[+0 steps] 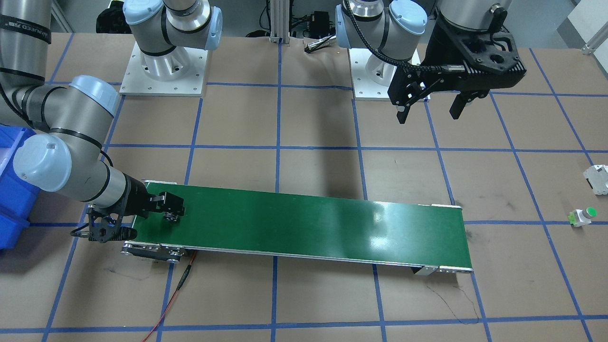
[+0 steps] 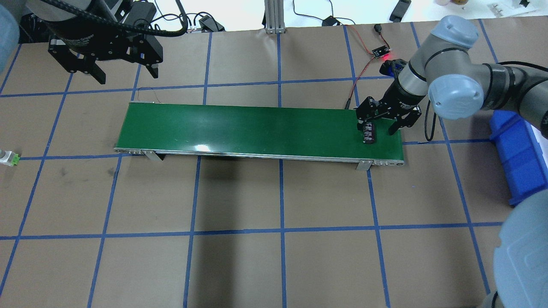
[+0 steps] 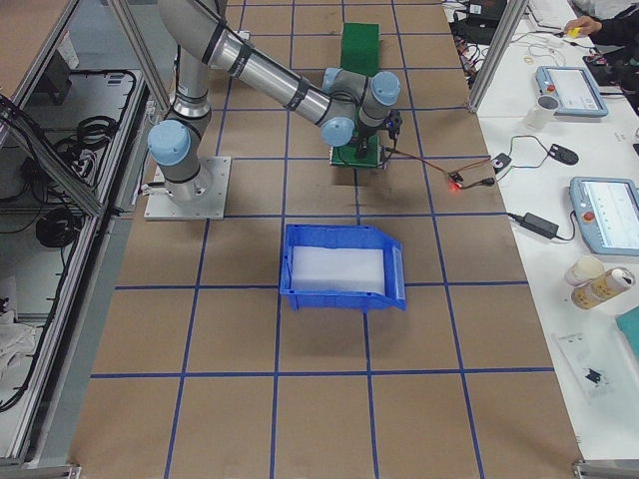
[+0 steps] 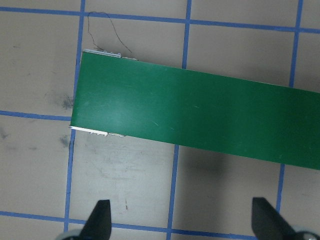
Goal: Move capacitor from left to right
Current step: 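Close the right gripper on the capacitor at the belt end and lift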
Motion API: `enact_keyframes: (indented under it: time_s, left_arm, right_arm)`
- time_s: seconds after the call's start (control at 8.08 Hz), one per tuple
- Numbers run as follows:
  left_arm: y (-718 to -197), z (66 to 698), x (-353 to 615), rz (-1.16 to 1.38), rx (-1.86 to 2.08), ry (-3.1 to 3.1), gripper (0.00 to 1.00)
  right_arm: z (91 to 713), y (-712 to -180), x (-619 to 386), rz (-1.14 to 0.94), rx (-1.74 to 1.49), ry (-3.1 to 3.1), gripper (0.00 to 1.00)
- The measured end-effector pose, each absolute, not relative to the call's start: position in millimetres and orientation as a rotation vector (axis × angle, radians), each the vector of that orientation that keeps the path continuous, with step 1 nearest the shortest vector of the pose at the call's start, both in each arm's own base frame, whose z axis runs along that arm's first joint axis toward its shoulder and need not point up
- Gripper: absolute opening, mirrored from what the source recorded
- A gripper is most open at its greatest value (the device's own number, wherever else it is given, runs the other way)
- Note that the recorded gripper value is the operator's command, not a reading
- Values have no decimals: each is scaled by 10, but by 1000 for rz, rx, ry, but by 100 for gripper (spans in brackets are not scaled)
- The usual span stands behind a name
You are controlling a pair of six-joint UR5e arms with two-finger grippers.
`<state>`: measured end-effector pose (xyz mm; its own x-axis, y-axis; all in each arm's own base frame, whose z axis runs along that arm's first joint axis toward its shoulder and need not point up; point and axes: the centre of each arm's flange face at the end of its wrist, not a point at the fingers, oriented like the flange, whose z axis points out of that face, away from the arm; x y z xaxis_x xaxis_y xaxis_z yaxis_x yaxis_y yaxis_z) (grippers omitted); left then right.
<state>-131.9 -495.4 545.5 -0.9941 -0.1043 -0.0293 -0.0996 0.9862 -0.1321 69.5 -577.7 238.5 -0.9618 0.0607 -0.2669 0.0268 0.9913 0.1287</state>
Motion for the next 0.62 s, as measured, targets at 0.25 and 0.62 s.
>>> enact_keyframes:
  time_s: [0.25,0.62]
  left_arm:
    - [-4956,5453,-1321,-202,-158,3095,100]
    - [-4957,5448,-1320,-201,-158,3094,100]
  right_arm:
    - [2381,-5777,688,180,59,2869,0]
    - [2436,-5778,678,167,37,2880,0]
